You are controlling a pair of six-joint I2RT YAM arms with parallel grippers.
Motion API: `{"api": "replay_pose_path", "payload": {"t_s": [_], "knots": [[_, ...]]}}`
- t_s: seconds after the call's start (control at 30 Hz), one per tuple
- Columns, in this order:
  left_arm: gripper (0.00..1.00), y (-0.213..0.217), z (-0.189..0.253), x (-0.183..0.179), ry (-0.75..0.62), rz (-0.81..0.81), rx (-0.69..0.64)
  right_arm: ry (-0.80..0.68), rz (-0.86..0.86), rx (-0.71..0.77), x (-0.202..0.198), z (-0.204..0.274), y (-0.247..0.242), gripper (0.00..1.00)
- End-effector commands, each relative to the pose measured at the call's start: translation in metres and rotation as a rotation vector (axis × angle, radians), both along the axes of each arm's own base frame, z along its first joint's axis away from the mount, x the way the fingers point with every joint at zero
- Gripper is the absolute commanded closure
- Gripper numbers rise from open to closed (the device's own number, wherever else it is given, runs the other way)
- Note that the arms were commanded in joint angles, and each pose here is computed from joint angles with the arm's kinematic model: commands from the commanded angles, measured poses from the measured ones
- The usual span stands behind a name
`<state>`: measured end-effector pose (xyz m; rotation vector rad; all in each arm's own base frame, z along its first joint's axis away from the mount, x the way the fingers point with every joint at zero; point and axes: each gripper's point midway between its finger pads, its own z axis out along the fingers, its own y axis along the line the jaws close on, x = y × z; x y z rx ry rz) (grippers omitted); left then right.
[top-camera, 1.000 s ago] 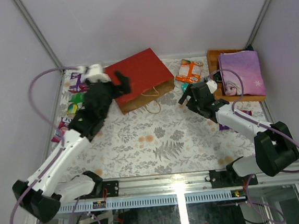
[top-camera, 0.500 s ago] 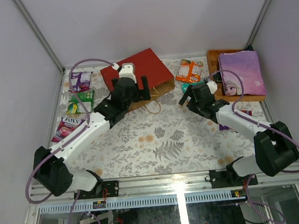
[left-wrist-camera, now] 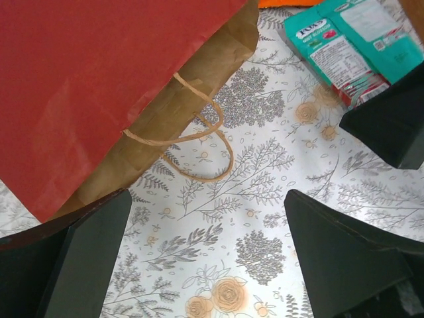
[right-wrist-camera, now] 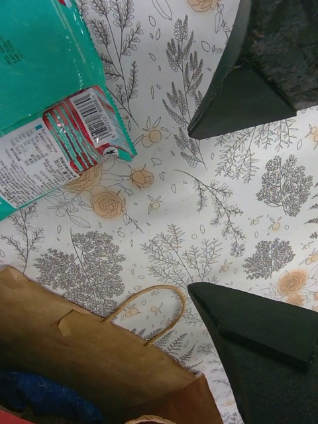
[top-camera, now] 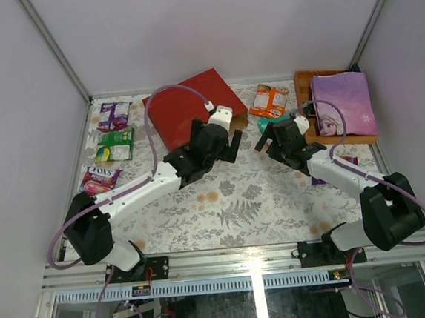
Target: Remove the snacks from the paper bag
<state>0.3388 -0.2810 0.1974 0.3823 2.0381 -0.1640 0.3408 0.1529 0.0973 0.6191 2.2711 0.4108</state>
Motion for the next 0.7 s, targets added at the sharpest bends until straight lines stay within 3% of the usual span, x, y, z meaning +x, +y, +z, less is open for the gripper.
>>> {"api": "replay_pose_path", "payload": {"t_s": [0.0,0.27,0.57,0.67], "knots": [[0.0,0.002,0.004,0.009,-0.081,-0.009,0.138,-0.042,0.034,0.028,0.005,0.01,0.006,0.03],[0.0,0.008,-0.01,0.034,-0.138,0.026,0.327,-0.04,0.068,0.046,0.006,0.01,0.011,0.03],[0.0,0.007,-0.022,0.074,-0.161,0.053,0.341,-0.037,0.091,0.051,0.007,0.008,0.01,0.03],[0.13,0.01,-0.019,0.087,-0.163,0.044,0.303,-0.035,0.09,0.048,0.007,0.006,0.006,0.03]]}}
